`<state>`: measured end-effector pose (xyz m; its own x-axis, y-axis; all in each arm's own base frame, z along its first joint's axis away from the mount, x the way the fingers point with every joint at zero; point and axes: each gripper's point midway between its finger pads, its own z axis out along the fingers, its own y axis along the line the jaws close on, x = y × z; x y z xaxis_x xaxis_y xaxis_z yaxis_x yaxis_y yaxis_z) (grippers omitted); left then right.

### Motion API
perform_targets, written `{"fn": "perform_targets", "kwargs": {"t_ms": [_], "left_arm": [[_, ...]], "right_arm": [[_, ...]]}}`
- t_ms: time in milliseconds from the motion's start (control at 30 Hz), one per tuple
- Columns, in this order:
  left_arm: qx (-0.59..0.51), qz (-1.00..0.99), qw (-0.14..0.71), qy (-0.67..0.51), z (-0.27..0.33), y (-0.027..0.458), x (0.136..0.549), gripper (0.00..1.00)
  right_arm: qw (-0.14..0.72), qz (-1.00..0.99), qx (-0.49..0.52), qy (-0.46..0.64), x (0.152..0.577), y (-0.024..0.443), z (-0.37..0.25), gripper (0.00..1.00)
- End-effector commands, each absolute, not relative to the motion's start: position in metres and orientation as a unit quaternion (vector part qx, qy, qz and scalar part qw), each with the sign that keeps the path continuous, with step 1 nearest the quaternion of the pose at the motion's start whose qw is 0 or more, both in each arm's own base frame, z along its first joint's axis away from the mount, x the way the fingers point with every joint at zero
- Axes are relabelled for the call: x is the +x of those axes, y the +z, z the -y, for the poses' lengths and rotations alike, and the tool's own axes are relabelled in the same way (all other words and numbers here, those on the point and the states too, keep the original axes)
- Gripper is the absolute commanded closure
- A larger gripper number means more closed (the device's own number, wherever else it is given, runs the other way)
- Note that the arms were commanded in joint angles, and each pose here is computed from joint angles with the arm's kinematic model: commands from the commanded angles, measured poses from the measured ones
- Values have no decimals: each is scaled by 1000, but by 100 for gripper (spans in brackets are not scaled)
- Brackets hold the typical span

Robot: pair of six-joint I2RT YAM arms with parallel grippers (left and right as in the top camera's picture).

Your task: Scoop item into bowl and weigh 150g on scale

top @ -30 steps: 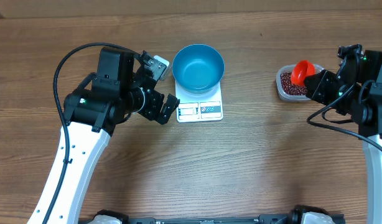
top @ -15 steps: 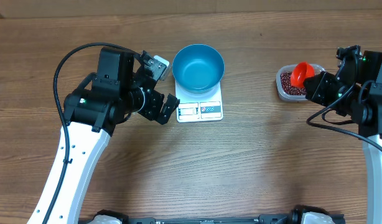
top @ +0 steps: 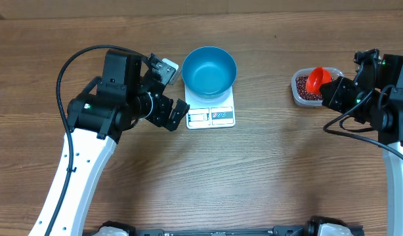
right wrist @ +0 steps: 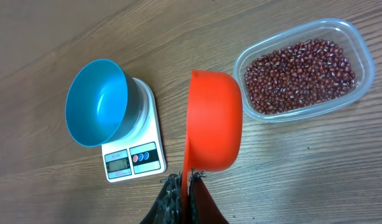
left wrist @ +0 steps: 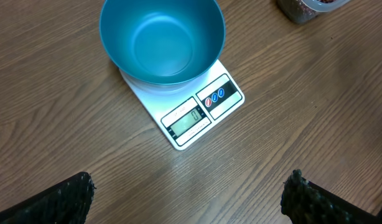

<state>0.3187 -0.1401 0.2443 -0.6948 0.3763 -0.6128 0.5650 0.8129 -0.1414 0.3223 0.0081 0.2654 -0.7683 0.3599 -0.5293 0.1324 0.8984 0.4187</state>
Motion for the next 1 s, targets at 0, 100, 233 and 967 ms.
{"fn": "perform_targets", "kwargs": {"t_ms": [0, 100, 233, 967], "left_arm": [[267, -903, 296, -162, 141, 248, 321, 1], [267, -903, 296, -163, 141, 248, 321, 0], [267, -903, 296, -163, 141, 248, 321, 0], [267, -903, 296, -162, 141, 248, 321, 0]], "right_arm": [[336, -917, 118, 180, 325, 282, -8, 96], [337, -917, 115, 178, 325, 282, -8, 96], [337, -918, 113, 177, 325, 282, -8, 96], [334, -921, 104, 171, 323, 279, -7, 96]]}}
